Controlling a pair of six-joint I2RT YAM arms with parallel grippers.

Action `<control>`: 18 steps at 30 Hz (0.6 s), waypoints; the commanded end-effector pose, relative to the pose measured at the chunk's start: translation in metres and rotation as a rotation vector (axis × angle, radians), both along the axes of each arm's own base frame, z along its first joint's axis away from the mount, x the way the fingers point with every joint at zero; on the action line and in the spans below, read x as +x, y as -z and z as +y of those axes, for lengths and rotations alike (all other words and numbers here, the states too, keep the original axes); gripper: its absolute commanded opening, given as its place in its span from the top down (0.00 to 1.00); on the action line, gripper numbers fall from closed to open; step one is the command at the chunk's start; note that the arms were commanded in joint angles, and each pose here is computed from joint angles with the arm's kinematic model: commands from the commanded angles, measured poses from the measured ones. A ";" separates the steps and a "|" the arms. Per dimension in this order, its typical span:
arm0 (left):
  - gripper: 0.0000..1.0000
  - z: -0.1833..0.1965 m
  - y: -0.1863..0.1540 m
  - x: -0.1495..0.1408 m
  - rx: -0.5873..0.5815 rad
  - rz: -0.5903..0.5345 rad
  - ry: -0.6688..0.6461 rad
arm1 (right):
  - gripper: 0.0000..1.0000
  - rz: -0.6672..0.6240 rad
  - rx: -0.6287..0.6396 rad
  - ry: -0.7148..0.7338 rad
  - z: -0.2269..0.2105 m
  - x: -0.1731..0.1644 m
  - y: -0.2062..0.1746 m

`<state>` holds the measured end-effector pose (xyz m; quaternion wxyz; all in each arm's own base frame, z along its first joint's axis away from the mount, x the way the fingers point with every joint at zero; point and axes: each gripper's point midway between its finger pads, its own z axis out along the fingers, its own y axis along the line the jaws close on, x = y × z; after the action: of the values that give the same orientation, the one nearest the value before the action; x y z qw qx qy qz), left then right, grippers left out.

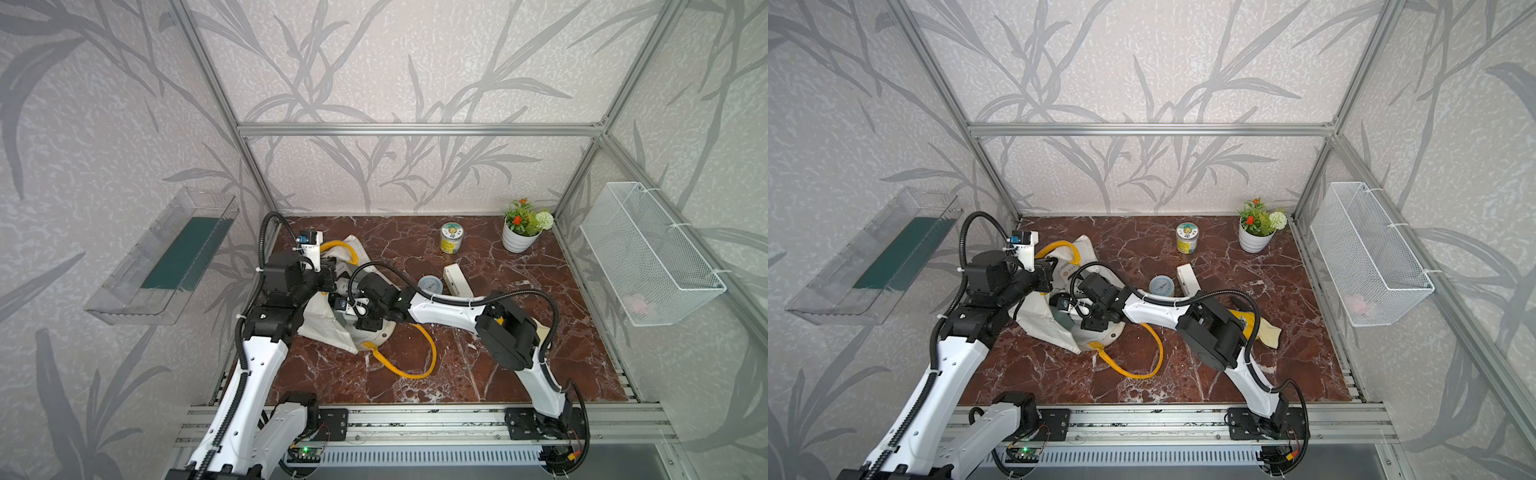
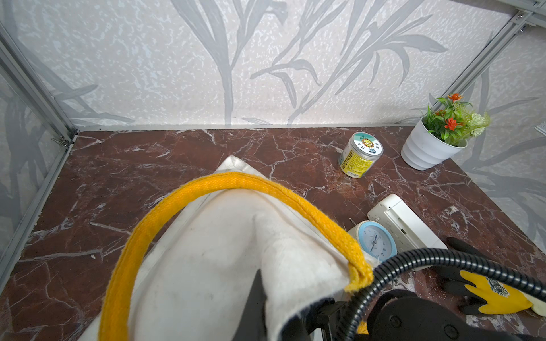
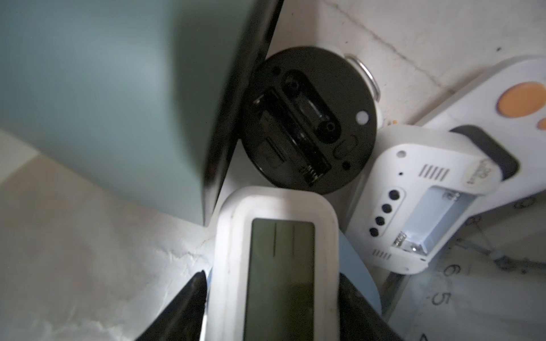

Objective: Take the alarm clock out of the canvas bag
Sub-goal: Pick up the alarm from the canvas bag.

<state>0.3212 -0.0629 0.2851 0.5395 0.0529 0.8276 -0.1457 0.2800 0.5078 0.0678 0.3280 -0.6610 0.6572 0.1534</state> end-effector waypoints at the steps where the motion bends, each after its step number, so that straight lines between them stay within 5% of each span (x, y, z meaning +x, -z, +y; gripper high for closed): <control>1: 1.00 -0.001 -0.046 0.000 0.000 -0.140 0.011 | 0.39 0.041 -0.034 -0.002 -0.002 -0.005 0.006; 10: 1.00 0.003 -0.043 0.001 0.006 -0.136 -0.010 | 0.59 0.078 0.019 0.026 -0.009 -0.015 -0.022; 18: 1.00 0.011 -0.040 0.000 0.032 -0.126 -0.051 | 0.62 0.118 0.046 0.069 -0.026 -0.026 -0.050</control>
<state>0.3224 -0.0571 0.2852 0.5428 0.0448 0.8285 -0.1304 0.2618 0.4873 0.0822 0.2958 -0.6351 0.6915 0.1764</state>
